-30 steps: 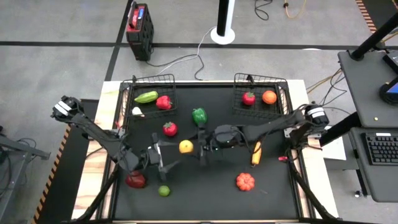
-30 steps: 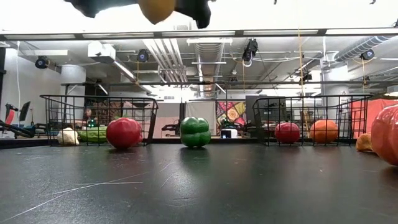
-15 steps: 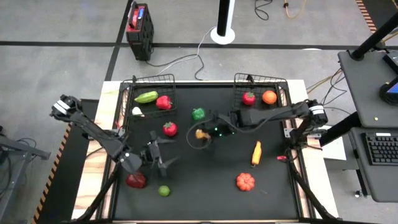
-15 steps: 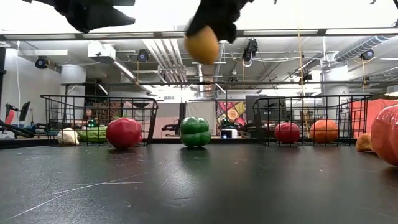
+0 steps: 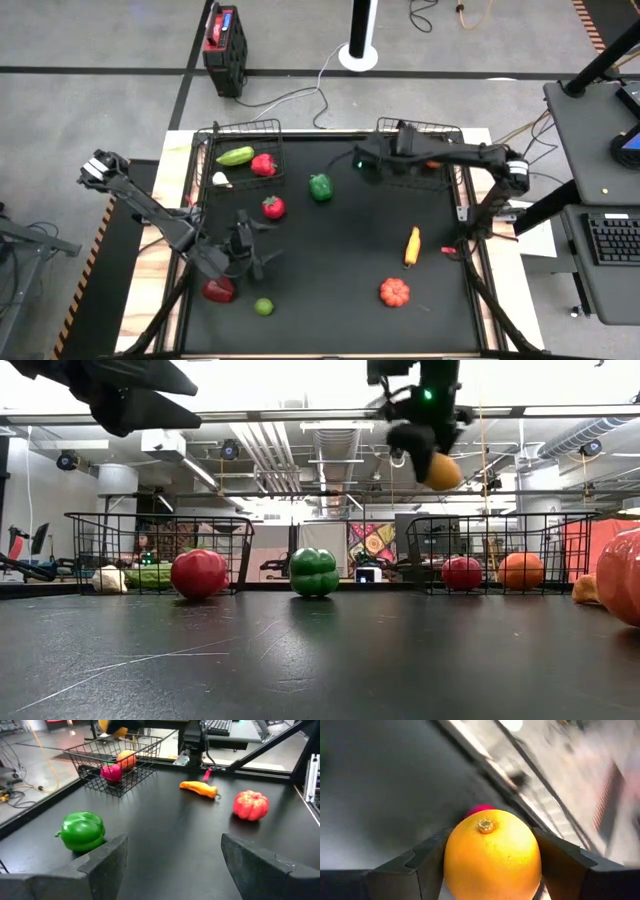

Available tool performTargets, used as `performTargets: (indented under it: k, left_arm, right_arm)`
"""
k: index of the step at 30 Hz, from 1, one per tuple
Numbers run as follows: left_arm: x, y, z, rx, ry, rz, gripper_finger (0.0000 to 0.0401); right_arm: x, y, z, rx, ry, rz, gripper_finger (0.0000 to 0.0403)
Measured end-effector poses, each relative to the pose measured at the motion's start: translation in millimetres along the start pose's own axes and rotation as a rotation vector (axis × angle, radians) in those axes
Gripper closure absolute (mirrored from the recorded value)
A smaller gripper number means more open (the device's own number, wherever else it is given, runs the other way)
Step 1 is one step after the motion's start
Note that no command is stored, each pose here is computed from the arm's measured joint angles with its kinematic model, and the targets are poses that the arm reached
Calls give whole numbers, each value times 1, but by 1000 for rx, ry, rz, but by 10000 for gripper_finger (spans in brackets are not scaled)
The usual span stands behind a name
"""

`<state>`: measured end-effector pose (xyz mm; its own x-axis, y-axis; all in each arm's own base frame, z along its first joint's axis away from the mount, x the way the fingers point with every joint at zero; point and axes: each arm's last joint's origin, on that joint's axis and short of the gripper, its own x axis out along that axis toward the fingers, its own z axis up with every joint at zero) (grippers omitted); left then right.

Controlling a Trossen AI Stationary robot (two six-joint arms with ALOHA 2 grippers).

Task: Sort produce into baskets
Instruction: Put the lemon into the right wire basket

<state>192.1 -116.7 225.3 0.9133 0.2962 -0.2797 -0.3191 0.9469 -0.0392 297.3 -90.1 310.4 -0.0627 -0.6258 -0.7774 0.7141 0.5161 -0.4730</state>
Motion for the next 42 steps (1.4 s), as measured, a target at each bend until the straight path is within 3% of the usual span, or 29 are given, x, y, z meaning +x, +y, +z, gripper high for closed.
performTargets:
  k: [5,15,23,32,42]
  left_arm:
    - [-1,1,1,-6,-2,-1,104]
    - [-1,3,-2,-2,23,9,104]
    - [-1,3,-2,-4,23,10,104]
    - [-1,3,-2,-6,22,12,104]
    - [1,4,-2,-9,21,21,104]
  right_arm:
    - [34,-36,7,153,138,-61,145]
    - [84,-77,-3,239,245,-63,149]
    - [119,-80,-22,377,205,123,152]
    - [153,-88,-47,451,280,79,147]
    - [161,-83,-52,451,251,90,121]
